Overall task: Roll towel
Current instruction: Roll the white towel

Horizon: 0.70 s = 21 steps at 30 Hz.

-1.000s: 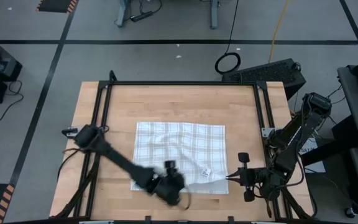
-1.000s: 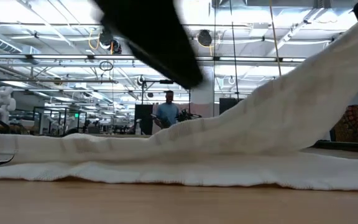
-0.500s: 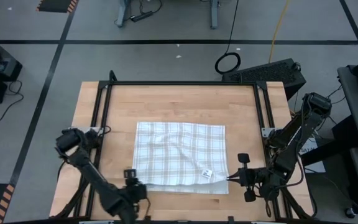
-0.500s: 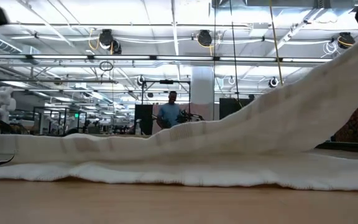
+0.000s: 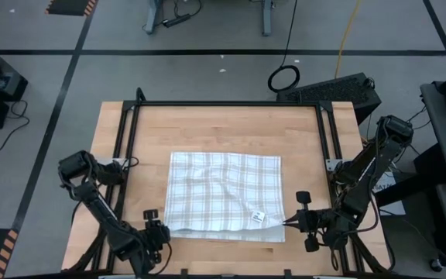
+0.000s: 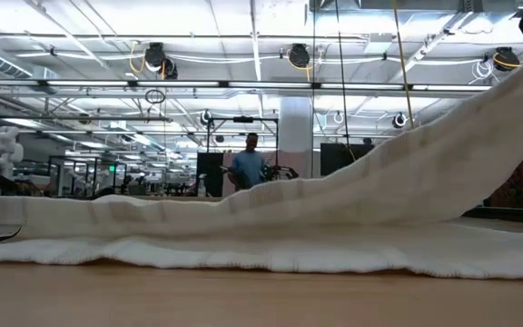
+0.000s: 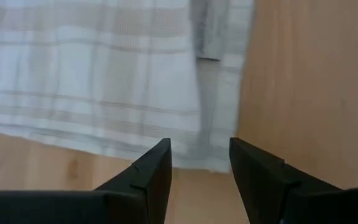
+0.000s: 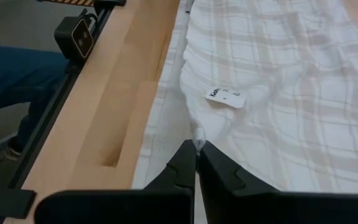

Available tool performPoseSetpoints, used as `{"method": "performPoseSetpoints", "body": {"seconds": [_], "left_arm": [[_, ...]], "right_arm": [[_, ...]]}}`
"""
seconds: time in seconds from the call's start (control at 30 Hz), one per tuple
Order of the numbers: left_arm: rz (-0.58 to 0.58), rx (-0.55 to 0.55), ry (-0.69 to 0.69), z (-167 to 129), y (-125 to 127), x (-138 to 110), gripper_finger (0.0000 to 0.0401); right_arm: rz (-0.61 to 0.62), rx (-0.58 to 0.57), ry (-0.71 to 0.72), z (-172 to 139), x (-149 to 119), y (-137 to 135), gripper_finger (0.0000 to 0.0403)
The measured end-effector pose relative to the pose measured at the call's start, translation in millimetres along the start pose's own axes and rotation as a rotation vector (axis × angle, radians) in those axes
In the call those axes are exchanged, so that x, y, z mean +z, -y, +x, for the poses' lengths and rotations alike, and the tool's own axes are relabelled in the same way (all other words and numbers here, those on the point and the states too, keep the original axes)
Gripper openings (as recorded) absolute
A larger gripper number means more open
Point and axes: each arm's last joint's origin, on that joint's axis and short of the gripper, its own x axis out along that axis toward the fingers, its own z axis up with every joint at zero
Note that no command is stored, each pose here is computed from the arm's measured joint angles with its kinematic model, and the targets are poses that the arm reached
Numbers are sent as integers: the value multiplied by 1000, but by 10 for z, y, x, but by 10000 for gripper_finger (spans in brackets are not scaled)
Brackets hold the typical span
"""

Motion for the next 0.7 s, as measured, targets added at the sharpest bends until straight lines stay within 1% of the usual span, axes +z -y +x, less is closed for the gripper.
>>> {"method": "performPoseSetpoints", "body": {"seconds": [0.2,0.27,0.37,0.5,0.53,0.57,0.7], "left_arm": [[13,23,-9,85,-60,-70,164],[18,26,-9,90,-64,-74,153],[16,35,1,98,-74,-67,112],[10,38,8,105,-81,-49,31],[8,40,8,107,-84,-45,17],[7,41,7,102,-90,-42,11],[5,46,19,-8,-148,-13,12]], "right_arm": [[1,0,0,0,0,0,2],[2,0,0,0,0,0,2],[1,0,0,0,0,0,2],[-3,0,0,0,0,0,2],[-3,0,0,0,0,0,2],[-3,0,0,0,0,0,2],[4,6,8,-25,18,12,2]]}}
